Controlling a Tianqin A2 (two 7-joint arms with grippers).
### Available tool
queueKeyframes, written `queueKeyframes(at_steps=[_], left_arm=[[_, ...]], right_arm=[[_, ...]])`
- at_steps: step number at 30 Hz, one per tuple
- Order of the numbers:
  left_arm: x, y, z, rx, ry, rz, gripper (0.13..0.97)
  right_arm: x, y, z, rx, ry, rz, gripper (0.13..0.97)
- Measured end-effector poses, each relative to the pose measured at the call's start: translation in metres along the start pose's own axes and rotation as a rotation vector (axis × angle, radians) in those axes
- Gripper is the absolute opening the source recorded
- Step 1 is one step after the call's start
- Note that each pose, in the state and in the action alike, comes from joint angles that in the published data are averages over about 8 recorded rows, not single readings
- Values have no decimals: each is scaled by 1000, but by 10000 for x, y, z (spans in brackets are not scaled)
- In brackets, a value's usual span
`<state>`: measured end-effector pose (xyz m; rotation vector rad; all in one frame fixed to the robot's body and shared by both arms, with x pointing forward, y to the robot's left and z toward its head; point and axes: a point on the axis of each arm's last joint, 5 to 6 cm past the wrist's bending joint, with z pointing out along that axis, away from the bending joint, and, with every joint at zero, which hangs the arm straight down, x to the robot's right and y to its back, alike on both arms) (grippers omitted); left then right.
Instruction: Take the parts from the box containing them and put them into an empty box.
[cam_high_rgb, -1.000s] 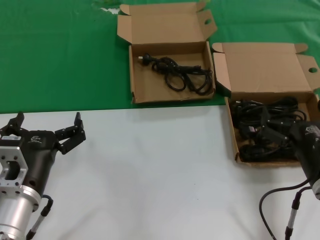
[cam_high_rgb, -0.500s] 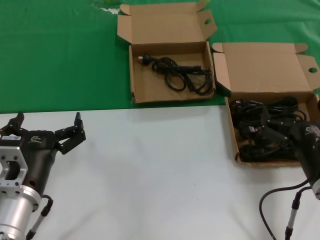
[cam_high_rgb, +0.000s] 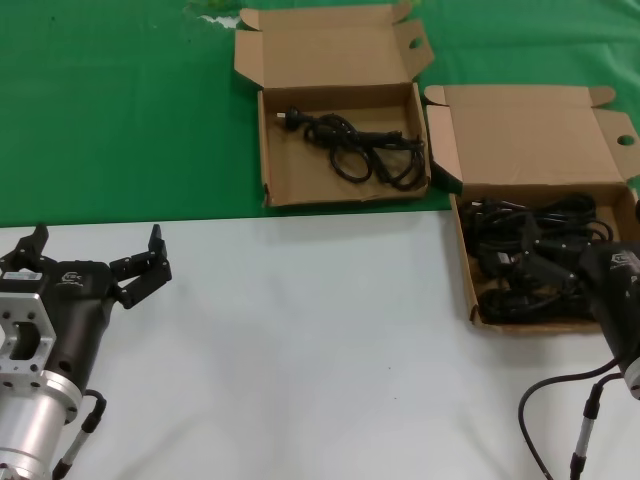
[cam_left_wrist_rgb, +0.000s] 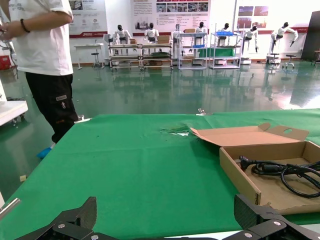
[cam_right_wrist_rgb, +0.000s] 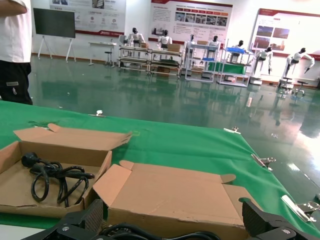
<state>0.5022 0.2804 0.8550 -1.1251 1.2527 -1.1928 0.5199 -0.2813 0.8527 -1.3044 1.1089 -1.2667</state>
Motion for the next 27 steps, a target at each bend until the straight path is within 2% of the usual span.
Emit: queueKeyframes(at_steps=[27], left_arm=[[0,0,0,0,0,0,966]], right_arm=[[0,0,0,0,0,0,966]])
